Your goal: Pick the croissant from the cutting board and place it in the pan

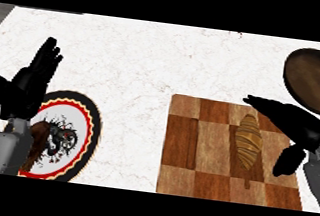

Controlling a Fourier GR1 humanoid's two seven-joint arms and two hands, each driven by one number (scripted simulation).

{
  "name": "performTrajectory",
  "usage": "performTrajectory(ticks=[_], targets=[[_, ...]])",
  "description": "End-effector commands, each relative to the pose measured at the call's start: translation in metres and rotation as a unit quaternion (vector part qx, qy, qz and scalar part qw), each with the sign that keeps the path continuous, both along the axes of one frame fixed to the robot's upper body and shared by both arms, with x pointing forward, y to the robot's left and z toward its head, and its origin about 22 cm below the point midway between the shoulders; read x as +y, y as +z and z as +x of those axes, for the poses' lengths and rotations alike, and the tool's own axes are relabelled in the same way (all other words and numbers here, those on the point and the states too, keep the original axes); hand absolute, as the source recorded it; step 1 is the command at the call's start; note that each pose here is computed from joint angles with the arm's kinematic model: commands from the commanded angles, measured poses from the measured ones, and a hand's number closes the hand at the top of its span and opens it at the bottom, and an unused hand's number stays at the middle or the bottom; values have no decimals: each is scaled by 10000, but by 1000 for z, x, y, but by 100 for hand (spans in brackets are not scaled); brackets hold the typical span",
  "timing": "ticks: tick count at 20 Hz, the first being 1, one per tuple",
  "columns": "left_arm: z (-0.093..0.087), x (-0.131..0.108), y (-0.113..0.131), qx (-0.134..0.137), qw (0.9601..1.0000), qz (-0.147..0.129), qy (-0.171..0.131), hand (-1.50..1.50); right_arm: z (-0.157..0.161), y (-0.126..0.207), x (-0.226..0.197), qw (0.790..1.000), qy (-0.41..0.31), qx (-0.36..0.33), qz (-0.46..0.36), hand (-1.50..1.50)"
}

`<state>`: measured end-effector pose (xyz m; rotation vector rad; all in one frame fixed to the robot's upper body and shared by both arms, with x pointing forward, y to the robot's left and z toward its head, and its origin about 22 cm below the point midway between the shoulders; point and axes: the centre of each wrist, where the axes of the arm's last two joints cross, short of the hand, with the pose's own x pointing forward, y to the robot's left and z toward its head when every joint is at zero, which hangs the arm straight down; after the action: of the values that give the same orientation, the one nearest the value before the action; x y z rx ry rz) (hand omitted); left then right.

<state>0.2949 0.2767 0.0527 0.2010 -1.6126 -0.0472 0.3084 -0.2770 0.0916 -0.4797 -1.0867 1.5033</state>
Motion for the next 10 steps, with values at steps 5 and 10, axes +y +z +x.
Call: performTrajectory(ticks=[5, 10], targets=[[4, 9, 4, 6, 10000, 36, -68, 0, 0, -39, -1, 9996, 55, 132, -235, -150], [0, -1, 10, 14, 10000, -13, -56, 0, 6, -56, 25, 9986, -7, 275, -444, -150]])
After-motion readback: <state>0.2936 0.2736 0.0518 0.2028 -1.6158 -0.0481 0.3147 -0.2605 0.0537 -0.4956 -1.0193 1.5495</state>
